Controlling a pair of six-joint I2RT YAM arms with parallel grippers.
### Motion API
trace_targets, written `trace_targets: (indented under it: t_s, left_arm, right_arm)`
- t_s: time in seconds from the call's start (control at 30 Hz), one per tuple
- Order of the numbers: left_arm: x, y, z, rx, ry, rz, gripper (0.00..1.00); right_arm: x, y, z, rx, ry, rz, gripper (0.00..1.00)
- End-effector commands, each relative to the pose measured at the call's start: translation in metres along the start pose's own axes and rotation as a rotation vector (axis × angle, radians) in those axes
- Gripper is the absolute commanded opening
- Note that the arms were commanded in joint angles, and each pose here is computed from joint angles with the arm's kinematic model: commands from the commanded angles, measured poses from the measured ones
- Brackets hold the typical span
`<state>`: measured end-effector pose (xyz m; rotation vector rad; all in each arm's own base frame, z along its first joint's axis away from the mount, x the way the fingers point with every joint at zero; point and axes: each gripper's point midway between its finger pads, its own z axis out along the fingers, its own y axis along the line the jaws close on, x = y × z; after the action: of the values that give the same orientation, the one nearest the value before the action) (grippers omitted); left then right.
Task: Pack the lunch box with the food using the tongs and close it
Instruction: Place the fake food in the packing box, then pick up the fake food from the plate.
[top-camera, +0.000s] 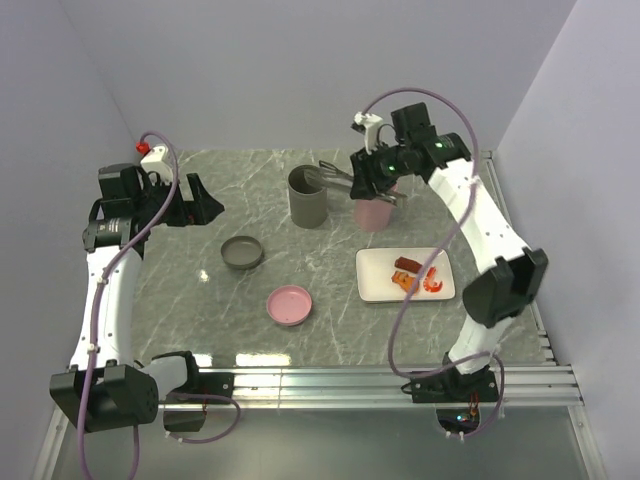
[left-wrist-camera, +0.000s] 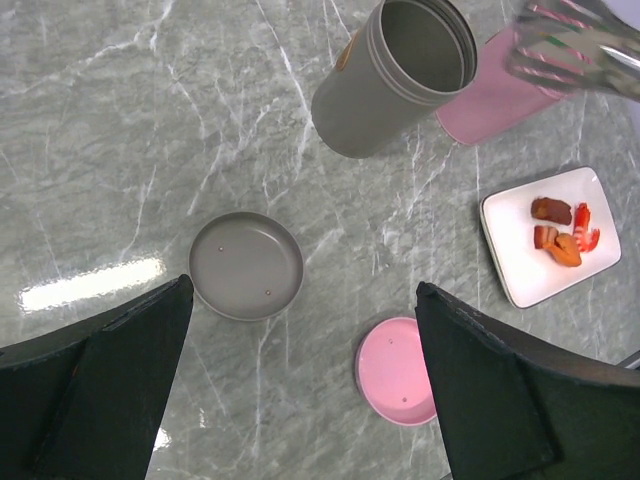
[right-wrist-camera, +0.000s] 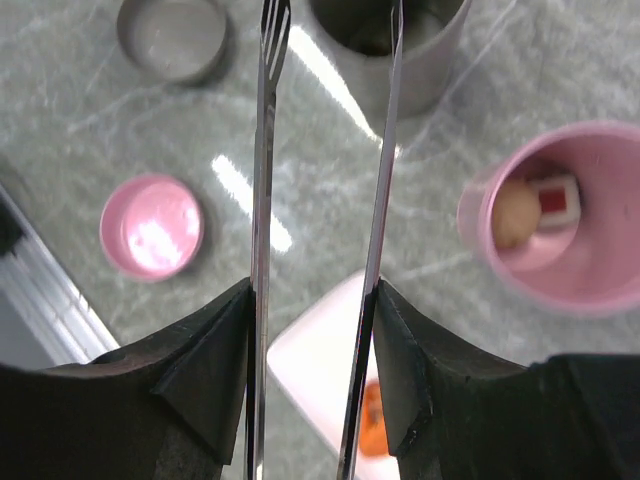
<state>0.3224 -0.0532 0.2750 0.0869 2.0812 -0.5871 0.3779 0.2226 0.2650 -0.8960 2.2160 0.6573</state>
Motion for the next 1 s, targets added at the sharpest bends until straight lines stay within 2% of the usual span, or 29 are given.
trace_targets:
  t_s: [0.0,0.17,0.47,0.73,0.97]
  left_arm:
    - [-0.018,-0.011,-0.013,0.022,-0.042,0.083,0.99]
    - [-0.021,-0.013,-0.016,0.023,-0.057,0.102,0.99]
    - [-0.013,-0.021,-0.015,0.076,-0.044,0.091,0.99]
    - [-0.012,-0.023,-0.016,0.082,-0.039,0.089,0.99]
    - [-0.010,-0.023,-0.018,0.077,-0.040,0.096,0.99]
  right_arm:
    - [0.013,0.018,-0.058,0.044,-0.036,-0.062,0.55]
    - [0.078,0.020,-0.085,0.095,0.059,-0.035,0.55]
    - [0.191,-0.020,-0.114,0.225,0.252,0.029,0.53]
    - [0.223,-0.037,-0.129,0.246,0.349,0.042,0.52]
    - [0.246,-0.014,-0.139,0.178,0.415,0.032,0.52]
